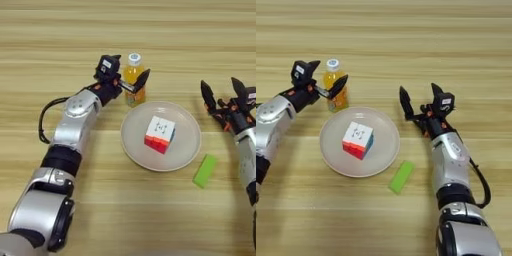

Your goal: Move the objects on the table

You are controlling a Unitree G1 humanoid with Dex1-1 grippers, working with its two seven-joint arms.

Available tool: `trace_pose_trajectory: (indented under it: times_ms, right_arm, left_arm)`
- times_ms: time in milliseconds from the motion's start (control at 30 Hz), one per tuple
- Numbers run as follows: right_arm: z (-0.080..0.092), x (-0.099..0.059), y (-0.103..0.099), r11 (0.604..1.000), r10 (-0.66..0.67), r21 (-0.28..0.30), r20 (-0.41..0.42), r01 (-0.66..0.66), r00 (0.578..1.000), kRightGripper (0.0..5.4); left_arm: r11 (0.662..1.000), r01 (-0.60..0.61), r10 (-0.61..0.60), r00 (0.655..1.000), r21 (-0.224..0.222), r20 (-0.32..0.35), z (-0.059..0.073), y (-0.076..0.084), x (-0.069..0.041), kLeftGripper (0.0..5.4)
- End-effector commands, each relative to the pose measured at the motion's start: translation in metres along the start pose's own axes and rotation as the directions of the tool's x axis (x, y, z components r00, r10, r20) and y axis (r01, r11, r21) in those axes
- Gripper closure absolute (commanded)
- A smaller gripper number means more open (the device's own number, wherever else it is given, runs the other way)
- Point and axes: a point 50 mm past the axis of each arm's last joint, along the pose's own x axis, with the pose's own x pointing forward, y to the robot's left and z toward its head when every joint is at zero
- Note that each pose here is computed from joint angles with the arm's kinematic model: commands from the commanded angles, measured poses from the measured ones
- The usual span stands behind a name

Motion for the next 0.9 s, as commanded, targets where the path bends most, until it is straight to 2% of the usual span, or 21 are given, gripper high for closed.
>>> trace_pose_trajectory:
  times_ms: [33, 267, 667, 867, 900]
  right_arm:
    - [0.003, 0.006, 0.001, 1.0, 0.003, -0.002, 0.021, -0.003, 1.0, 0.02]
    - [0.002, 0.008, 0.001, 1.0, 0.002, -0.003, 0.023, -0.002, 1.0, 0.02]
    - [0.003, 0.01, 0.003, 1.0, 0.006, -0.002, 0.034, -0.006, 0.999, 0.0]
    - [0.003, 0.009, 0.003, 1.0, 0.005, -0.002, 0.041, -0.005, 0.999, 0.0]
    - [0.003, 0.009, 0.003, 1.0, 0.005, -0.002, 0.042, -0.005, 0.999, 0.0]
  left_arm:
    - [1.0, 0.001, -0.001, 1.0, 0.006, -0.008, 0.001, 0.003, 0.009, 0.0]
    - [1.0, -0.001, 0.0, 1.0, -0.009, -0.025, -0.004, 0.005, 0.015, 0.0]
    - [1.0, 0.012, -0.013, 0.999, -0.013, -0.045, -0.008, 0.007, 0.017, 1.06]
    - [0.999, 0.024, -0.026, 0.997, -0.028, -0.07, -0.012, 0.006, 0.017, 1.73]
    - [0.999, 0.028, -0.032, 0.997, -0.046, -0.077, -0.013, 0.006, 0.017, 1.77]
